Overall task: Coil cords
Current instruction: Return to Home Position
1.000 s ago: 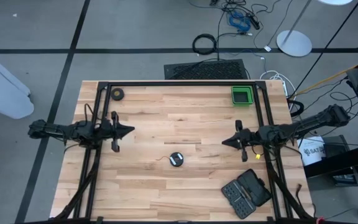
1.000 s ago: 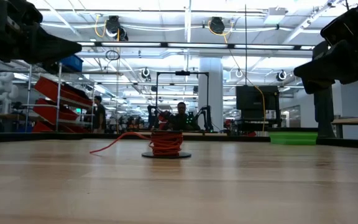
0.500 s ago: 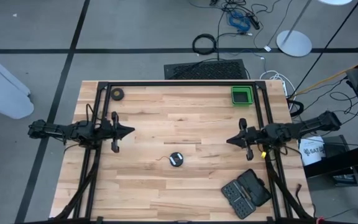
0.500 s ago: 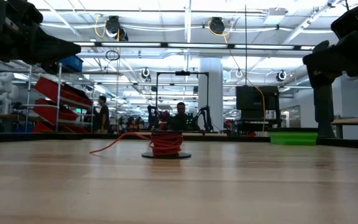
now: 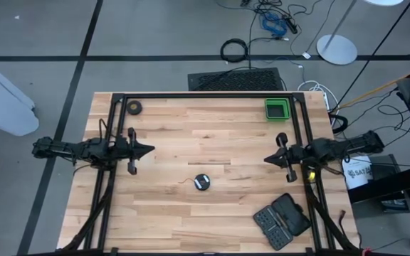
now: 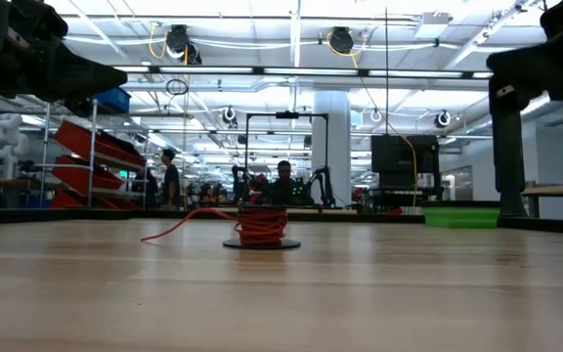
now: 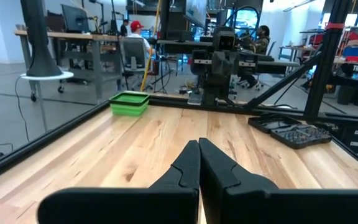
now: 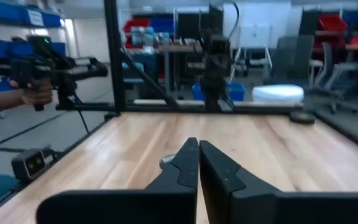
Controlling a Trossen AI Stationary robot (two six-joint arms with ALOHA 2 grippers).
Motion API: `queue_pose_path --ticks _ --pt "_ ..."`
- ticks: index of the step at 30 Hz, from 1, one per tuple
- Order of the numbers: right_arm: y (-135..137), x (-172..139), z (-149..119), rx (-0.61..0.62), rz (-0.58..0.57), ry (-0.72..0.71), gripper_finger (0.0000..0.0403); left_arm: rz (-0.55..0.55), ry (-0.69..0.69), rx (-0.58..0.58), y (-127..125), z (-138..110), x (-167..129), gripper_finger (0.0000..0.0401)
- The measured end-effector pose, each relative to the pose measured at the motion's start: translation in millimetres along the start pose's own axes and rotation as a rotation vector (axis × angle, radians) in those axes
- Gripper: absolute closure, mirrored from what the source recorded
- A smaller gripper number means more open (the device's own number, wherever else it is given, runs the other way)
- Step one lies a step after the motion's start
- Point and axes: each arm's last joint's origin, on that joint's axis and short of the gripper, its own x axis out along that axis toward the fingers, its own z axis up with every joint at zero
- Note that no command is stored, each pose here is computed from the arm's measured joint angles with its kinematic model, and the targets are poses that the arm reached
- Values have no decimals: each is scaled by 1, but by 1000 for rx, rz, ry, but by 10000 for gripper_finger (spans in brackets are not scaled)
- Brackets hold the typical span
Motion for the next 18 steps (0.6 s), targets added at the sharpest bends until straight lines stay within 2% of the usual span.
queue_pose_path --ticks 5,9,18 --pt "-1 0 7 -53 30 -75 403 3 0 0 0 0 0 401" --pt "-6 0 4 -71 -11 -38 403 5 -1 0 0 0 0 399" --pt "-13 0 1 -6 -51 -4 403 8 -1 0 0 0 0 392"
